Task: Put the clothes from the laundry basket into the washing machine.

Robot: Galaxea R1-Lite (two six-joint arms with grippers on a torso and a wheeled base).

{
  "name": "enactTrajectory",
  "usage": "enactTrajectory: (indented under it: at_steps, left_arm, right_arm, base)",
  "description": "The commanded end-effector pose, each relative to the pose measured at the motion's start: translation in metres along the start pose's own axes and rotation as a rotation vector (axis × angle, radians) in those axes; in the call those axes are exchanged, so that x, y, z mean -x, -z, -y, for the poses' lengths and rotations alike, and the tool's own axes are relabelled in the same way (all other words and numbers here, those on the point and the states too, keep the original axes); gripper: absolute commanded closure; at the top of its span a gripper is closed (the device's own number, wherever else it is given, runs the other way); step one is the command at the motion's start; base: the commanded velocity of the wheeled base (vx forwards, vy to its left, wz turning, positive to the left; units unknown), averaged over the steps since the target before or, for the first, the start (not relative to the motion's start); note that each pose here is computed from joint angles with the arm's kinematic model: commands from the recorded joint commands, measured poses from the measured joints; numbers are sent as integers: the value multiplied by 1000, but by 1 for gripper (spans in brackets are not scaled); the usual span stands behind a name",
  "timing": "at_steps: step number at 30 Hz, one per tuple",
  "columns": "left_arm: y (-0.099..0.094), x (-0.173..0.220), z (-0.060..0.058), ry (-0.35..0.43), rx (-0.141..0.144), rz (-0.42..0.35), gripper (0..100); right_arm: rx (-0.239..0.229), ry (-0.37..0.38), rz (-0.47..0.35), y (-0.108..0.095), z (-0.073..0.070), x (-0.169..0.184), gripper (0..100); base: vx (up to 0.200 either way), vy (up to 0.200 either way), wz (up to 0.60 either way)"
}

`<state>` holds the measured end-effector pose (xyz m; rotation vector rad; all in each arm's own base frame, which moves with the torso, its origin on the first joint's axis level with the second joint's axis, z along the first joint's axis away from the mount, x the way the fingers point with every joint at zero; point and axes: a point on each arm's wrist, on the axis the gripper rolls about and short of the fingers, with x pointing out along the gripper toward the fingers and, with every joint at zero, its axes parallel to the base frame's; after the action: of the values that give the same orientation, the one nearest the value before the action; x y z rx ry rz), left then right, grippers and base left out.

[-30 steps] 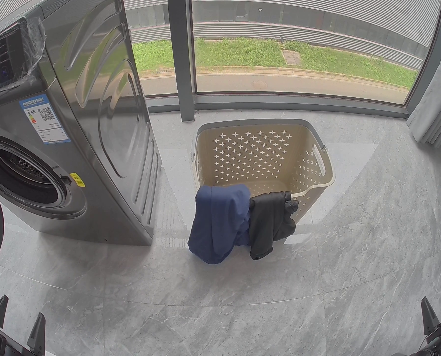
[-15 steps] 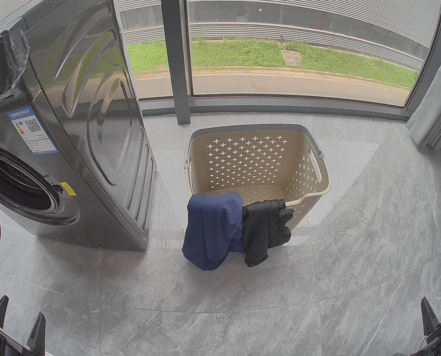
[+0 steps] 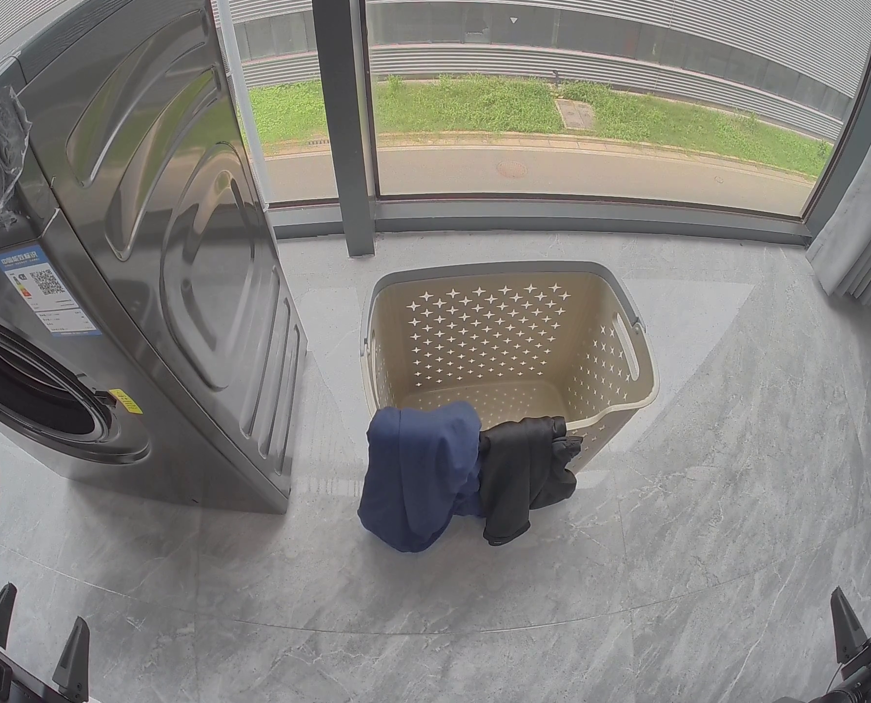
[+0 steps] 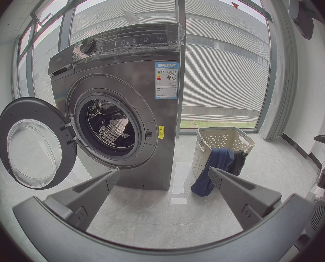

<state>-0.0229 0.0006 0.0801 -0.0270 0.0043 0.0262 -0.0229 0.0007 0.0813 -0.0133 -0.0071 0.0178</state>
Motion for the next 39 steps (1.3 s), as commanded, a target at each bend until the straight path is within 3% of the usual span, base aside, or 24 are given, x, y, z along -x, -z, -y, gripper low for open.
enactTrajectory:
  at_steps: [1, 10, 22, 29, 30, 32, 33, 36, 37, 39]
  left_arm:
    - [5, 0, 0, -2, 0, -4, 0]
    - [5, 0, 0, -2, 2, -4, 0]
    - [5, 0, 0, 3, 0, -5, 0]
    - [4, 0, 0, 3, -1, -3, 0]
    - [4, 0, 0, 2, -1, -3, 0]
    - [4, 0, 0, 3, -1, -3, 0]
    - [4, 0, 0, 2, -3, -3, 0]
    - [4, 0, 0, 3, -1, -3, 0]
    - [5, 0, 0, 3, -1, -5, 0]
    - [5, 0, 0, 3, -1, -5, 0]
  right_arm:
    - [0, -1, -12, 5, 0, -1, 0]
    - [-9, 4, -13, 5, 0, -1, 0]
    - [-4, 2, -13, 5, 0, -1, 0]
    - [-4, 10, 5, 3, 0, -1, 0]
    - [-2, -2, 152, -30, 0, 9, 0]
    - [-6, -7, 186, -45, 0, 13, 0]
    - [-10, -12, 154, -53, 1, 9, 0]
    - [-18, -51, -21, -51, 1, -13, 0]
    - [-17, -96, -140, -42, 1, -27, 0]
    - [-10, -160, -283, -36, -2, -45, 0]
  base:
    - [0, 0, 0]
    - [0, -133, 0]
    - [0, 0, 0]
    - [171, 0, 0]
    - [0, 0, 0]
    - [0, 0, 0]
    - [0, 0, 0]
    - [0, 0, 0]
    - [0, 0, 0]
    - [0, 0, 0]
